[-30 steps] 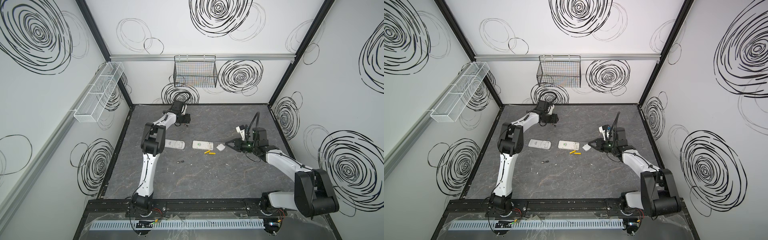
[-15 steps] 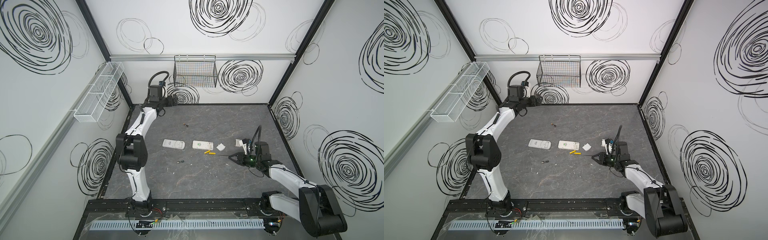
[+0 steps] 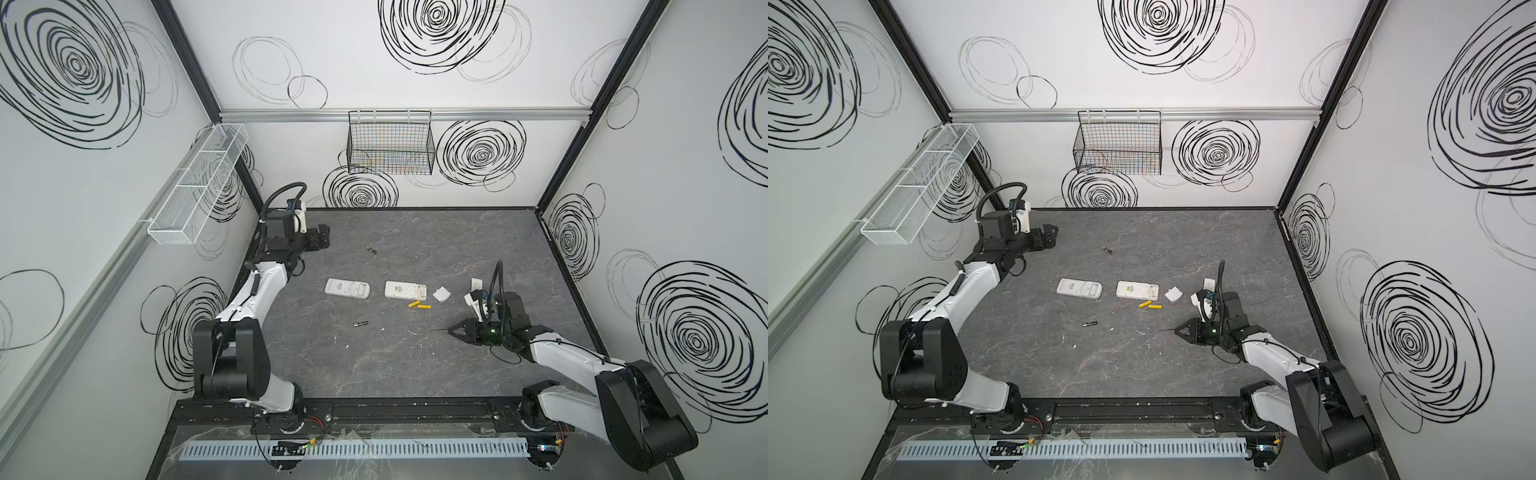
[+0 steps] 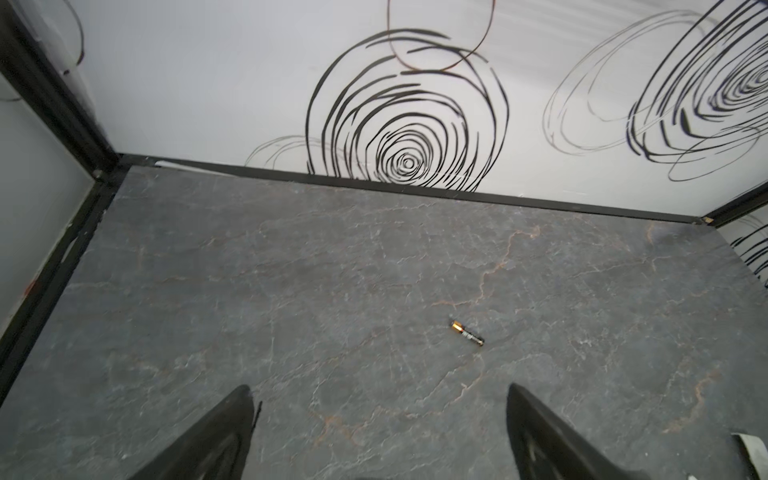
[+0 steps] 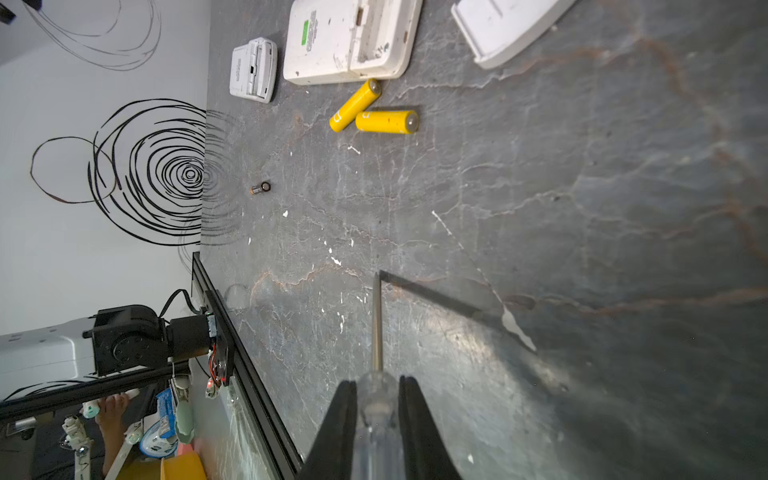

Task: Unload the batteries from the remote control

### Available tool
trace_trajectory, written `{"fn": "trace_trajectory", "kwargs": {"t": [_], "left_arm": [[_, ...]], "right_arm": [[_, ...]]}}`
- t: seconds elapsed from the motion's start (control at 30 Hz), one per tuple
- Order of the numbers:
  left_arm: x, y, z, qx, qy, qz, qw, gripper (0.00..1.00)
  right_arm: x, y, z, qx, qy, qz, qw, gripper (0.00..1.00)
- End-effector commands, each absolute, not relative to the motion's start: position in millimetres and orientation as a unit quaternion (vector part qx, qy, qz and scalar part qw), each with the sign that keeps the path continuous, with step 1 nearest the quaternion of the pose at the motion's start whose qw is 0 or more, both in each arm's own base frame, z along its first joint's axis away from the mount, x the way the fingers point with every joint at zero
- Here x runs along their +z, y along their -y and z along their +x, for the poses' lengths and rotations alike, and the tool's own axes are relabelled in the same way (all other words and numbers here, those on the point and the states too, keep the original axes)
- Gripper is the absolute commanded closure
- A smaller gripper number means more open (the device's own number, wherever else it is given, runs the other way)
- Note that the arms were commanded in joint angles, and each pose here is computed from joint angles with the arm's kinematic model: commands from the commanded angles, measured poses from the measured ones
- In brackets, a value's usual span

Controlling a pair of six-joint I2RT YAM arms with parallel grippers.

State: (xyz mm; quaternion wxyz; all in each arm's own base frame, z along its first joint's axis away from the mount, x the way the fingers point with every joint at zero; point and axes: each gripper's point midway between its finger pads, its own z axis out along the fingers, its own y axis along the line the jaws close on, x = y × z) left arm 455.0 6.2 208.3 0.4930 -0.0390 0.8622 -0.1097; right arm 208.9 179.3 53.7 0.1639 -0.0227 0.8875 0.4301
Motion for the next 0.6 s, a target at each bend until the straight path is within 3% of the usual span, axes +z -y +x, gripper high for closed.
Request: {"fn": "trace_trajectory", "kwargs": {"t": [0.0,0.2,0.37,0.57], "left_arm": [[214,-27,444,-0.104,-0.839,-0.031,0.534,0.04],[199,-27,408,-0.074,-0.812,0.028,0.578,0.04],[166,-11,394,-0.107,-0.812,0.035,0.573,0.04],[150,0,389,-0.112,-0.799,0.049,0.588,0.04]], "right_arm": [[45,-170,217,0.395,-0.901,-0.008,0.181,0.82],[38,-154,230,0.352,-0.916,0.018,0.191,0.69],[35,-137,239,0.332,-0.92,0.046,0.203,0.62],[38,-124,245,0.317,-0.92,0.065,0.222,0.4]]}}
